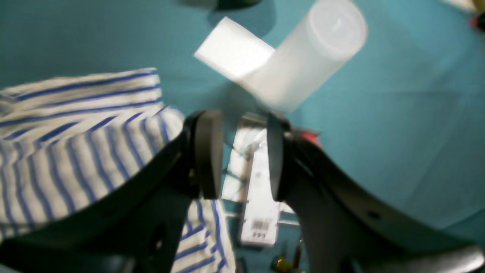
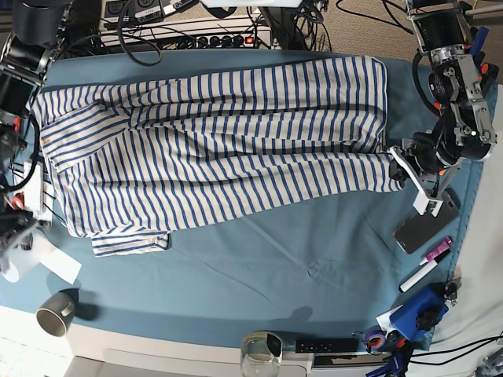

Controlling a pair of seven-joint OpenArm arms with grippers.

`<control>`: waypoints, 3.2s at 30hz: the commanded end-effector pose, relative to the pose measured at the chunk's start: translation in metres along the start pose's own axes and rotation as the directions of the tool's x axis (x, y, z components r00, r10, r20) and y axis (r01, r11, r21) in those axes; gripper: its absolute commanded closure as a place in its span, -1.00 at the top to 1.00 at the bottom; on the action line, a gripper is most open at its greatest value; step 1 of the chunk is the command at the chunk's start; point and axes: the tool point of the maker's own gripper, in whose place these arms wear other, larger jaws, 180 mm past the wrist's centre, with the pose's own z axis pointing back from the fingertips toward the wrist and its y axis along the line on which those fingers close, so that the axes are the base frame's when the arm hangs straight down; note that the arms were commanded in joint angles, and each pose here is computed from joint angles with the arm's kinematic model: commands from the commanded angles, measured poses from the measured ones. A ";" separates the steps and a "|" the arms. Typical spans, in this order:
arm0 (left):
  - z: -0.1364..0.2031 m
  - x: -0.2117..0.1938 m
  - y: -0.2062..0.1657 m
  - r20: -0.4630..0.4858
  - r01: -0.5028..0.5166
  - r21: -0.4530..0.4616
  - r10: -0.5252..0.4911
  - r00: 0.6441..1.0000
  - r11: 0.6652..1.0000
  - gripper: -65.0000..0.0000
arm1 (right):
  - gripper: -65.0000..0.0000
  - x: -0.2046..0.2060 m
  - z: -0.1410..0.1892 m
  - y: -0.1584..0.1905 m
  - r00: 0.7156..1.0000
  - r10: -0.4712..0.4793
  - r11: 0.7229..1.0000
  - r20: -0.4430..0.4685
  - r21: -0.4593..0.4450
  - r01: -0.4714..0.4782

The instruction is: Fold the T-shirt properly

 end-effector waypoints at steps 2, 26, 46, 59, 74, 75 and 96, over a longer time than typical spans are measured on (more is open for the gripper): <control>0.007 0.016 0.003 0.050 0.022 0.007 -0.023 0.999 1.000 -1.00 | -0.38 0.025 -0.002 -0.014 0.999 0.017 0.999 0.051 -0.049 -0.015; 0.007 0.018 0.001 0.060 0.020 0.000 -0.020 0.998 1.000 -1.00 | -0.38 -0.071 -0.103 0.088 0.965 -0.107 0.977 -0.240 0.153 0.146; 0.007 0.018 0.001 0.064 0.020 0.000 -0.020 0.998 1.000 -1.00 | -0.91 -0.099 -0.070 0.072 0.873 -0.146 0.941 -0.466 0.207 0.268; 0.007 0.019 0.001 0.065 0.020 0.000 -0.020 0.998 1.000 -1.00 | -0.51 -0.010 -0.058 0.048 0.975 -0.125 0.964 -0.182 0.210 0.162; 0.007 0.018 0.001 0.064 0.020 0.000 -0.020 0.998 1.000 -1.00 | -0.29 -0.031 -0.078 0.031 0.980 -0.129 0.982 -0.154 0.119 0.148; 0.007 0.018 0.001 0.064 0.020 0.000 -0.020 0.998 1.000 -1.00 | -0.29 -0.037 -0.080 0.031 0.976 -0.143 0.980 -0.166 0.114 0.164; 0.007 0.019 0.001 0.069 0.020 -0.001 -0.020 0.997 1.000 -1.00 | -0.34 -0.066 -0.107 0.070 0.971 -0.123 0.990 -0.207 0.038 0.133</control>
